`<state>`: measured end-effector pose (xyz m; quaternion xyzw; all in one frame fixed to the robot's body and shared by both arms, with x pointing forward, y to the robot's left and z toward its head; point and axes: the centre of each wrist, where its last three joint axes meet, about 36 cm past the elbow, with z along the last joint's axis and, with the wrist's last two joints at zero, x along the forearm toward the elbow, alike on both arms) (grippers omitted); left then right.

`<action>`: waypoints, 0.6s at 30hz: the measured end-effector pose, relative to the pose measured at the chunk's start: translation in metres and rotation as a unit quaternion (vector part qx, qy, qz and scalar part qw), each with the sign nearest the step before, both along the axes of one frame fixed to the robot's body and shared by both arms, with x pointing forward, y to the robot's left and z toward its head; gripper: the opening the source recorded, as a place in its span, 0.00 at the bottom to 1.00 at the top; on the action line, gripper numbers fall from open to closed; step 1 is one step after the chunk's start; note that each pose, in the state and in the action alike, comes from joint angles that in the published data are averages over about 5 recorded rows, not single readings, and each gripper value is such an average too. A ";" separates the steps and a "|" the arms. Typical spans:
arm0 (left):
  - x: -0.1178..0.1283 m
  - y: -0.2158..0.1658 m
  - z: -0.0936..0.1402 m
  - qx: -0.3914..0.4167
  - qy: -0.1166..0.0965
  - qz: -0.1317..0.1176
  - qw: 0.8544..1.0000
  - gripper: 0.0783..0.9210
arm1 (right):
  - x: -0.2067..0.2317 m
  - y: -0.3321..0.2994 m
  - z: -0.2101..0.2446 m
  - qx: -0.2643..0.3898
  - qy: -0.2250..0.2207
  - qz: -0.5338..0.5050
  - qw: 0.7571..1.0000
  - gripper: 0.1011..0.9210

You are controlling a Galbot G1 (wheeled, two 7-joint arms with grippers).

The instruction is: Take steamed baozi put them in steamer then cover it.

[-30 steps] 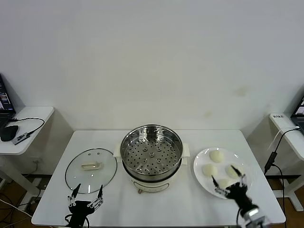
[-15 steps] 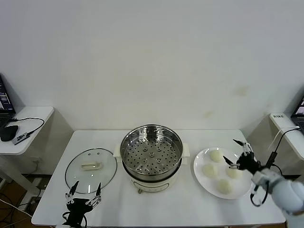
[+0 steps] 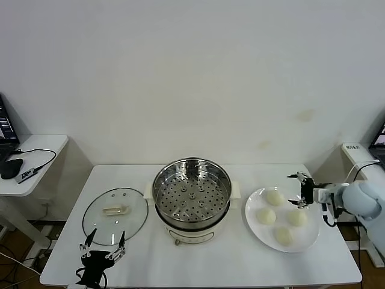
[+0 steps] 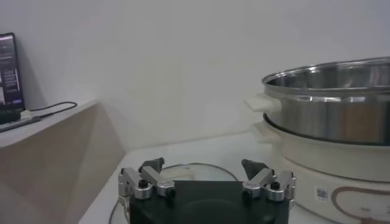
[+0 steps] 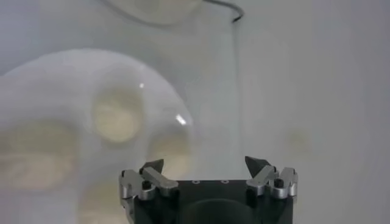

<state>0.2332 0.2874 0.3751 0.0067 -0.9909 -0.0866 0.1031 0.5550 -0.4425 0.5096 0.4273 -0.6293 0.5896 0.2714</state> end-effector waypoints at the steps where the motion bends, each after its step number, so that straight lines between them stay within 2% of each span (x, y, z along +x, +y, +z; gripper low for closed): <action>1: 0.000 0.000 0.000 0.000 0.000 0.001 1.000 0.88 | 0.006 0.002 -0.001 -0.005 0.009 0.001 1.000 0.88; 9: -0.001 0.004 0.001 0.003 -0.001 0.006 1.000 0.88 | 0.049 0.022 -0.018 -0.029 0.058 0.002 0.998 0.88; 18: 0.000 0.007 0.001 0.007 -0.002 0.010 1.000 0.88 | 0.081 0.047 -0.042 -0.049 0.088 0.001 0.995 0.88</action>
